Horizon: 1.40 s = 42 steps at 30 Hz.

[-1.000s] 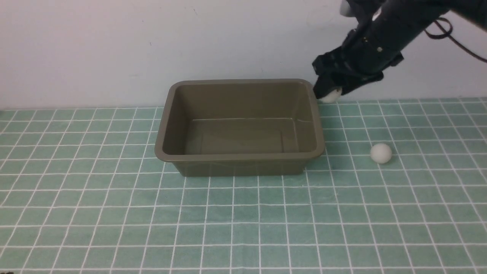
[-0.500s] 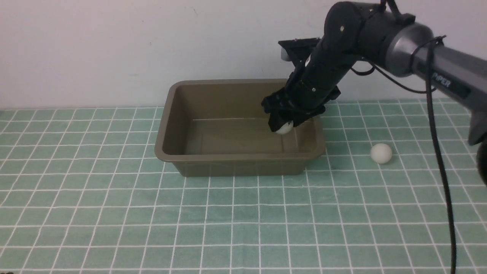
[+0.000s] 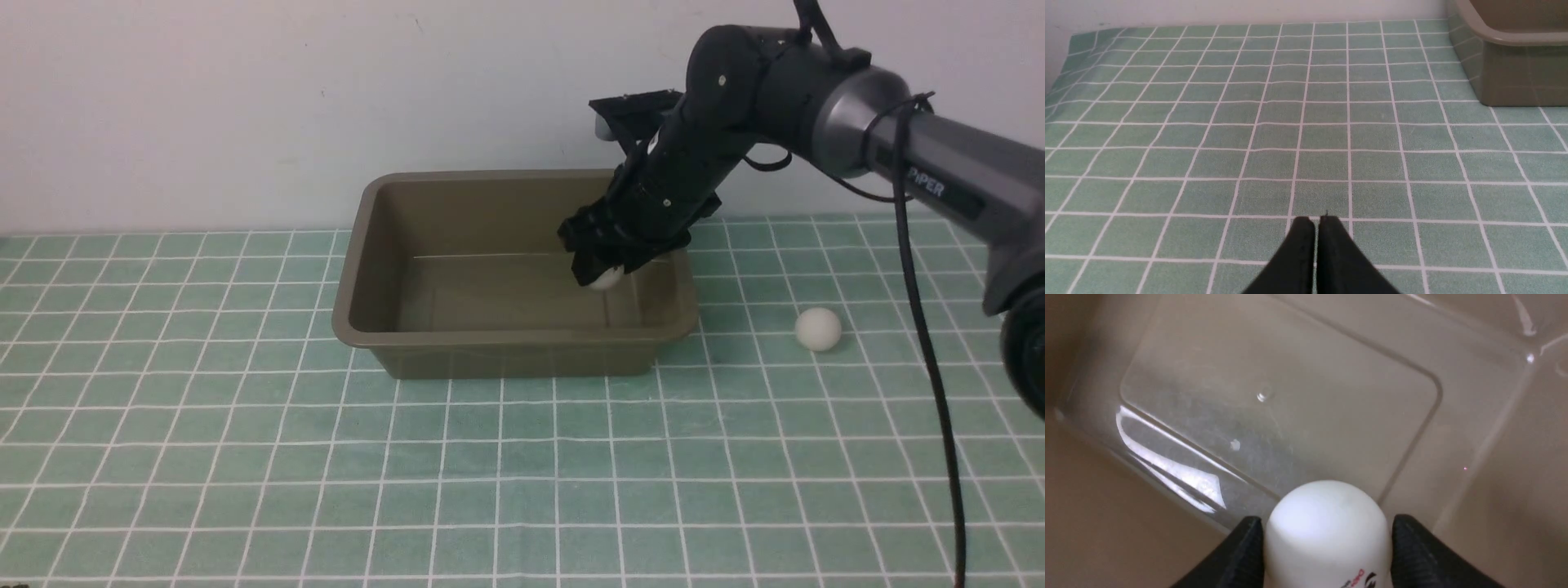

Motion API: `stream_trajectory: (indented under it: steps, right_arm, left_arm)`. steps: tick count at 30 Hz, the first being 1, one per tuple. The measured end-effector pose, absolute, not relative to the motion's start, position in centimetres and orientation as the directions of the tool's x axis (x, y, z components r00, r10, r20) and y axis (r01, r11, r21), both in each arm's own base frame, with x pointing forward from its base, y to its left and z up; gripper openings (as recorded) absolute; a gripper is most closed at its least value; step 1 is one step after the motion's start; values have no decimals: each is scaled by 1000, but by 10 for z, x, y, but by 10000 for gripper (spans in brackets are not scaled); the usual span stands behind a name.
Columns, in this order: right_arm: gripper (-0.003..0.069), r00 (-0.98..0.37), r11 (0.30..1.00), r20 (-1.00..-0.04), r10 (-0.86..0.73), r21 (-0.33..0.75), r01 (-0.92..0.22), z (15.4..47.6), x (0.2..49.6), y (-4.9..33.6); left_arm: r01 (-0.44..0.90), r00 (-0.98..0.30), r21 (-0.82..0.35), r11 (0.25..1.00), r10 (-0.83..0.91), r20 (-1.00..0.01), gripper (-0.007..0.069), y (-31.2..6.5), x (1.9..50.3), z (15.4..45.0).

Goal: Put the table tennis balls in the box on the green coffee tablecloth.
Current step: 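Release the ping pong ball into the bin and lift the gripper away, then reach for and grasp a ping pong ball on the table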

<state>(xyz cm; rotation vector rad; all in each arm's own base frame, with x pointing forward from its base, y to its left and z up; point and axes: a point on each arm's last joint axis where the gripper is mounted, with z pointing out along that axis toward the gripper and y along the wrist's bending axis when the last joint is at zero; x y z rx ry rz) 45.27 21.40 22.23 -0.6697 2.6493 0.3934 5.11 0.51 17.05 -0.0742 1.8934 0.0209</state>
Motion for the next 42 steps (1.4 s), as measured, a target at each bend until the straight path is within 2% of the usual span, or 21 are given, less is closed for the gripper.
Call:
stream_trajectory:
  steps: [7, 14, 19, 23, 32, 35, 37, 42]
  right_arm:
    - [402, -809, 848, -442, -388, 173, -501, 223, 454, 215]
    - [403, -799, 848, -460, -388, 162, -505, 228, 456, 215]
    - [403, -757, 854, -481, -442, 34, -520, 266, 461, 206]
    - [403, -766, 911, -528, -367, -39, -410, 295, 466, 188]
    - [403, -817, 982, -549, -176, -38, -186, 333, 463, 94]
    - [405, -853, 991, -505, -129, -37, -128, 326, 455, 63]
    - [405, -882, 993, -457, -116, -40, -109, 311, 454, 50]
    - [405, -936, 992, -329, -126, -29, -123, 268, 451, 41]
  left_arm:
    - [-62, -316, -23, 998, -41, -948, -4, 5, 51, 171]
    - [-62, -316, -23, 998, -41, -948, -4, 5, 51, 171]
    - [-62, -316, -23, 998, -41, -948, -4, 5, 51, 171]
    - [-62, -316, -23, 998, -41, -948, -4, 5, 51, 171]
    - [-62, -316, -23, 998, -41, -948, -4, 5, 51, 171]
    - [-62, -316, -23, 998, -41, -948, -4, 5, 51, 171]
    - [-62, -316, -23, 998, -41, -948, -4, 5, 51, 171]
    - [-62, -316, -23, 998, -41, -948, -4, 5, 51, 171]
